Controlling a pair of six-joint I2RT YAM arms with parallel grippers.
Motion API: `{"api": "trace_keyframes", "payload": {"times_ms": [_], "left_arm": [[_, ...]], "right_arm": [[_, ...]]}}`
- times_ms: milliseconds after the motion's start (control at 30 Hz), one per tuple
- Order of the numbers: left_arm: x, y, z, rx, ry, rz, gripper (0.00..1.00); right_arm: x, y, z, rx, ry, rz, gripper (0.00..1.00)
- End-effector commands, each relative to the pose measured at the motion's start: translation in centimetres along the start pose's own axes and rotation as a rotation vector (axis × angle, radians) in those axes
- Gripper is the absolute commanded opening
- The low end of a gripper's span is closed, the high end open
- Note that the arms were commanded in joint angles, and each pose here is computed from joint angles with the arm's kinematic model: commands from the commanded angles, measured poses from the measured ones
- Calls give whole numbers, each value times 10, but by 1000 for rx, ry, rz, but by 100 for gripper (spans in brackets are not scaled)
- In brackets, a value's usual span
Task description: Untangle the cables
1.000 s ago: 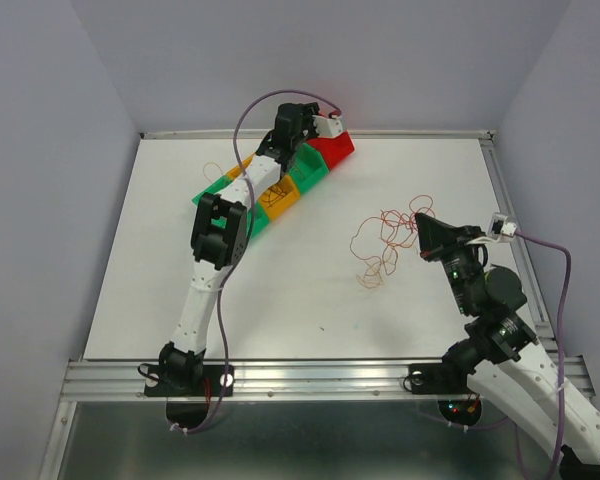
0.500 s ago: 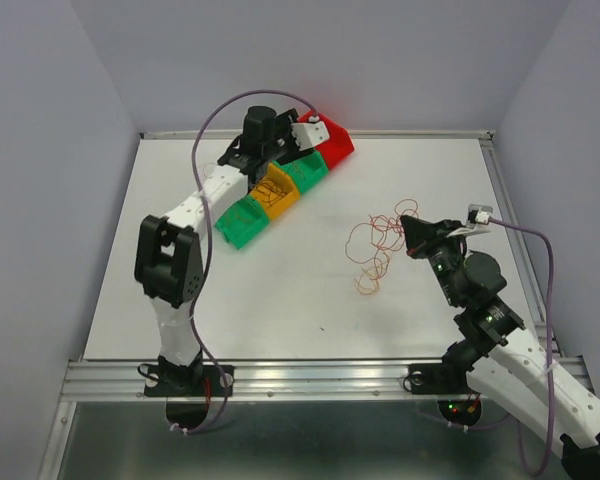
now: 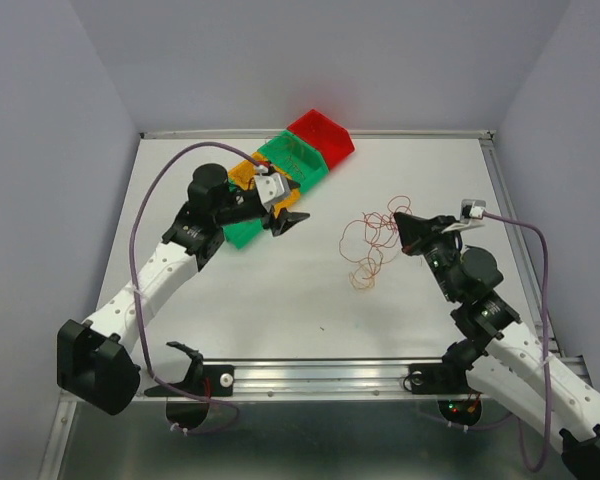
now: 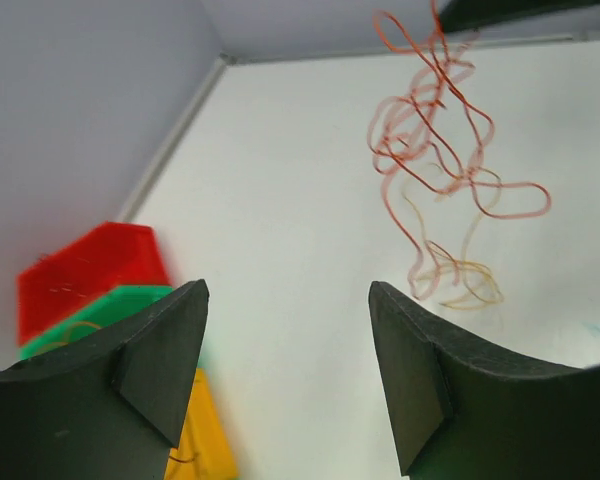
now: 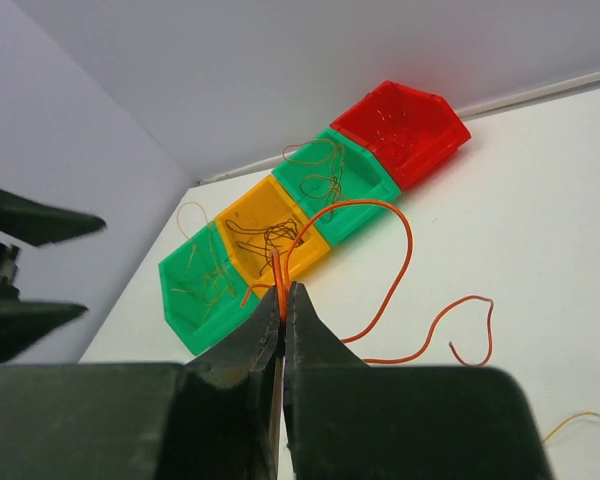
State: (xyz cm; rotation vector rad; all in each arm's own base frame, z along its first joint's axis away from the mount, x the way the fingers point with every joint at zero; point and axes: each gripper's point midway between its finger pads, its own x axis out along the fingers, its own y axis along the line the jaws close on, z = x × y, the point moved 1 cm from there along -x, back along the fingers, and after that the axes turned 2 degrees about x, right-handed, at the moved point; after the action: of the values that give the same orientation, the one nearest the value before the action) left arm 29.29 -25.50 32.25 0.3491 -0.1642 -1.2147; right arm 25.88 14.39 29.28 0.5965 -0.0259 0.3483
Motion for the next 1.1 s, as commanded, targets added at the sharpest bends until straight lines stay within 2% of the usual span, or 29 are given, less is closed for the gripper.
{"api": "trace_keyframes", "payload": {"times_ms": [0,33,167,467,533,667,833,1067], "left_arm": [[0,-49,5,-44,-95,-135,77],[2,-70,-5,-48,-92,-172,77],[4,-98,-9,-19,-117,-203,77],[35,-104,-19,-1,-157,-102,75],[47,-114,-23,6,-151,-119,75],[71,-112,-37,-16,-109,-79,72],[93,-82,-44,-49,-89,74,72],[126,-65,-55,-55,-69,112,72]], "right_arm": [[5,34,54,54,-159,85,1],[6,31,56,70,-175,69,1],[9,40,76,122,-258,92,1],[24,62,94,170,-284,144,1],[27,65,99,176,-294,146,1],[30,72,106,193,-311,163,1],[30,79,111,203,-314,191,0],[30,86,116,197,-318,218,0]]}}
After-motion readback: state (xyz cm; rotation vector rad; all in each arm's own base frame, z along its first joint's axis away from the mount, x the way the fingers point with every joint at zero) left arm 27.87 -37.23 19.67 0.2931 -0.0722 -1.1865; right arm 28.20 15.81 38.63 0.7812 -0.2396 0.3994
